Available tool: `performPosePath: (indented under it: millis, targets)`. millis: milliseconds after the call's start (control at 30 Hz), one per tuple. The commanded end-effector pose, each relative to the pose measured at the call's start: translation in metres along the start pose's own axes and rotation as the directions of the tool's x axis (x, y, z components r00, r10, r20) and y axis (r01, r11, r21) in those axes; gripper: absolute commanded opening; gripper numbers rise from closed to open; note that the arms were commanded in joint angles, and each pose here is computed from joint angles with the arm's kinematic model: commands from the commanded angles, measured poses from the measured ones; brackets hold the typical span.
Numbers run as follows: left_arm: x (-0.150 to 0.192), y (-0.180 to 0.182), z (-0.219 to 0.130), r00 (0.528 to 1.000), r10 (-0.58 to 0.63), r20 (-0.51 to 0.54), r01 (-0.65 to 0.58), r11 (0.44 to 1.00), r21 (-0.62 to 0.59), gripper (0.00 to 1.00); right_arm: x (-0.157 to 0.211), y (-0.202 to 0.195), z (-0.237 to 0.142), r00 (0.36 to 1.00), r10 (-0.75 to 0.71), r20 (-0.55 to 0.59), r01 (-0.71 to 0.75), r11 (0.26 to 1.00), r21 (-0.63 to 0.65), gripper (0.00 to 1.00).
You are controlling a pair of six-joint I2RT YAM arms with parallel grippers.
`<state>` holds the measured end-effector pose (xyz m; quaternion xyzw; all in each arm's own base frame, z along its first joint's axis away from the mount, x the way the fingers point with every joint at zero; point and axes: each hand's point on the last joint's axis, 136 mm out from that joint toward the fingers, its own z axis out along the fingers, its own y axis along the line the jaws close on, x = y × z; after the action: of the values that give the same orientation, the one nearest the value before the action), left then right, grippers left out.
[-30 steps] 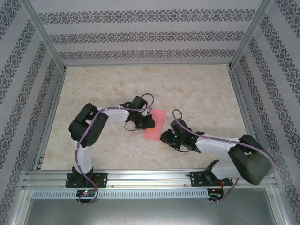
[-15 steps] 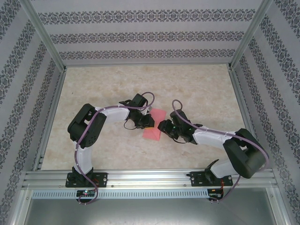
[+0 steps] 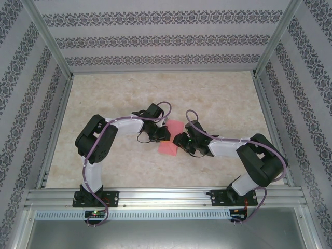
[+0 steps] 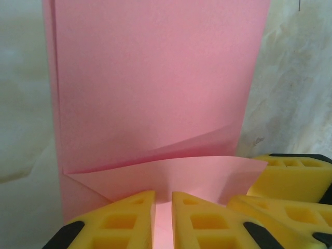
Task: Fold a paper plane with a square sheet of paper (pick it up from the middle)
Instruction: Turn over the paper at the center of the table.
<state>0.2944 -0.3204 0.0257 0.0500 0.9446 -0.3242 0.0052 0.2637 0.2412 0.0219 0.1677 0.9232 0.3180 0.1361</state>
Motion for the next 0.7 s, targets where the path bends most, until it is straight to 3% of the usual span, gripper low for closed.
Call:
performPosePath:
  millis: [0, 667]
  targets:
    - [0.0019, 0.0034, 0.0056, 1.000, 0.016, -0.022, -0.016, 1.000, -0.021, 0.18, -0.0089, 0.0145, 0.0048, 1.000, -0.013, 0.018, 0.014, 0.999, -0.050, 0.40]
    - [0.0031, 0.0059, 0.0076, 1.000, 0.009, -0.030, -0.010, 1.000, -0.028, 0.18, -0.0119, 0.0218, 0.0035, 0.999, 0.004, 0.049, 0.003, 0.991, -0.131, 0.35]
